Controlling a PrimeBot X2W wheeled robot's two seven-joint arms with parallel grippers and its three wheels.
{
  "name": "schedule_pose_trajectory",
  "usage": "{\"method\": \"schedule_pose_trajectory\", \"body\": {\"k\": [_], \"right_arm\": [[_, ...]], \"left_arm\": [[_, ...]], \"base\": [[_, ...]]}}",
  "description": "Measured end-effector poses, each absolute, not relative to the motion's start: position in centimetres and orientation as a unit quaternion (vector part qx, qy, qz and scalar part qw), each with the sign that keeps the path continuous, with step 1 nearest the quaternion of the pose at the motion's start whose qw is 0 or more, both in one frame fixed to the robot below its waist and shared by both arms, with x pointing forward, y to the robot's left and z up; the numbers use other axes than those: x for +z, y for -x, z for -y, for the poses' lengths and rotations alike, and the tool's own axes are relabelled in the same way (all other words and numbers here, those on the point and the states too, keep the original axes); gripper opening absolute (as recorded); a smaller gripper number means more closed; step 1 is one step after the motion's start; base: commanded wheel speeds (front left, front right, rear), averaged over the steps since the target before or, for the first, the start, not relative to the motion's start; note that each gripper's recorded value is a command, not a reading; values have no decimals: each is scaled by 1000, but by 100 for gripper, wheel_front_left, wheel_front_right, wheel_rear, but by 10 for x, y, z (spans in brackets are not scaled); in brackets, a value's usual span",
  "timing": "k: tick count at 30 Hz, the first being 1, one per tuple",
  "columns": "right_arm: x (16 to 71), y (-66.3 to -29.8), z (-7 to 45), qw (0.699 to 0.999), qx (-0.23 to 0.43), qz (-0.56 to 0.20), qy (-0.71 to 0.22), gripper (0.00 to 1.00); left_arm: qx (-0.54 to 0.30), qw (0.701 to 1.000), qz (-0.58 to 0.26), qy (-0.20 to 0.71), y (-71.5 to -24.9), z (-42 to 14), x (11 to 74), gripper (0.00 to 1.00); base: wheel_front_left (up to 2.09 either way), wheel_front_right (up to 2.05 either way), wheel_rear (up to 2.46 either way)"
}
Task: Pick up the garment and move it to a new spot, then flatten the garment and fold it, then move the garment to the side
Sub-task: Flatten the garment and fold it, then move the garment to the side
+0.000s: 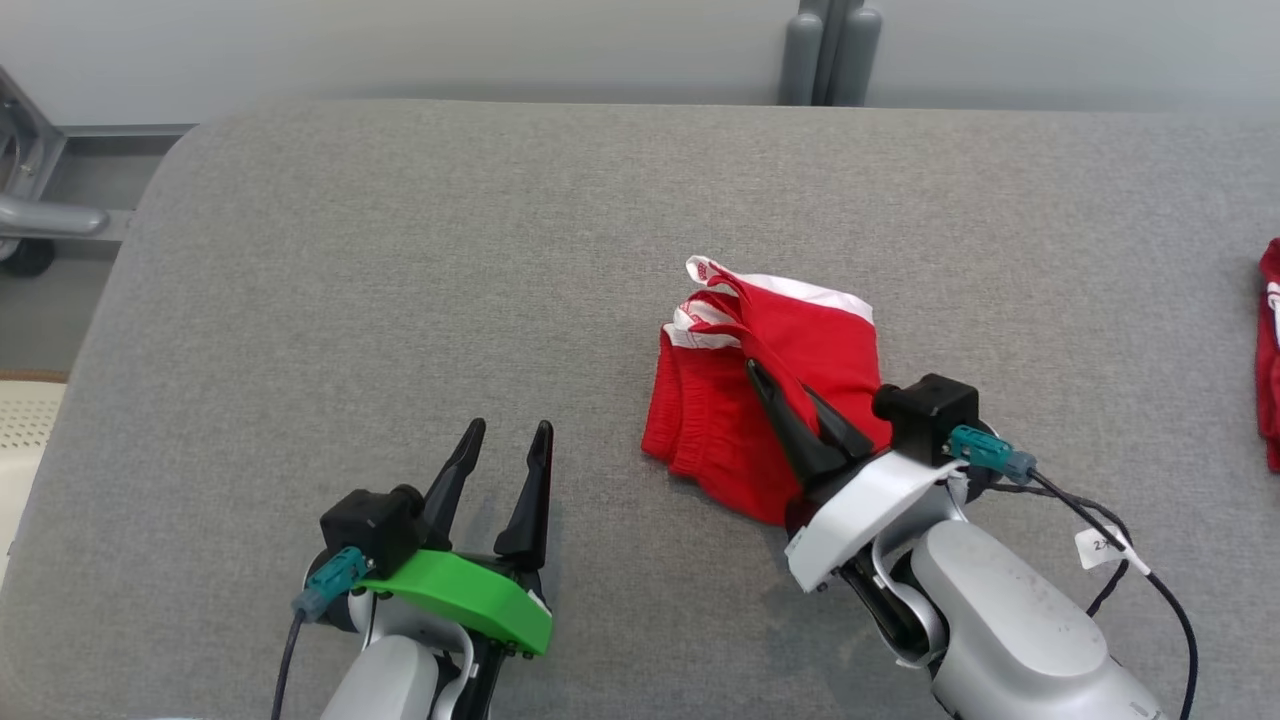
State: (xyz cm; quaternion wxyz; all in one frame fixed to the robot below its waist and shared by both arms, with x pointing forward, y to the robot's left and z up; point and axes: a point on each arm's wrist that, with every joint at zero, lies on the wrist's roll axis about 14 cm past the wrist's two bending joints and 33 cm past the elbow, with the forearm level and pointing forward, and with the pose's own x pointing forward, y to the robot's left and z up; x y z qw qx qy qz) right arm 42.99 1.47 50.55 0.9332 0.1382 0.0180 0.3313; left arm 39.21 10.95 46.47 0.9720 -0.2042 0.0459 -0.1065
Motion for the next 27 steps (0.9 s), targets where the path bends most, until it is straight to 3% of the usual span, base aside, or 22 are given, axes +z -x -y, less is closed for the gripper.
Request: {"method": "schedule_pose_trajectory", "body": {"k": [5, 6, 7, 12, 16, 21, 27], "right_arm": [[475, -418, -38, 924, 352, -71, -136, 0], [475, -418, -38, 924, 352, -71, -136, 82], [471, -417, -40, 923, 351, -80, -137, 100], [490, -427, -39, 921, 342, -57, -176, 100], [498, -448, 6, 941, 282, -33, -182, 100], [457, -450, 63, 962, 199, -77, -171, 100], [417, -438, 64, 957, 181, -138, -178, 100]], "left_arm": [[-90, 974, -47, 200, -385, -121, 463, 100], [-90, 974, -47, 200, -385, -121, 463, 100], [-86, 975, -45, 199, -385, -124, 463, 100], [-72, 977, -43, 198, -385, -133, 463, 100], [-78, 976, -46, 199, -386, -129, 461, 100], [-97, 974, -46, 200, -390, -116, 463, 100], [-105, 974, -41, 195, -396, -113, 466, 100]], "base": [[0, 0, 0], [0, 0, 0], [0, 0, 0], [0, 0, 0], [0, 0, 0], [0, 0, 0], [0, 0, 0]]}}
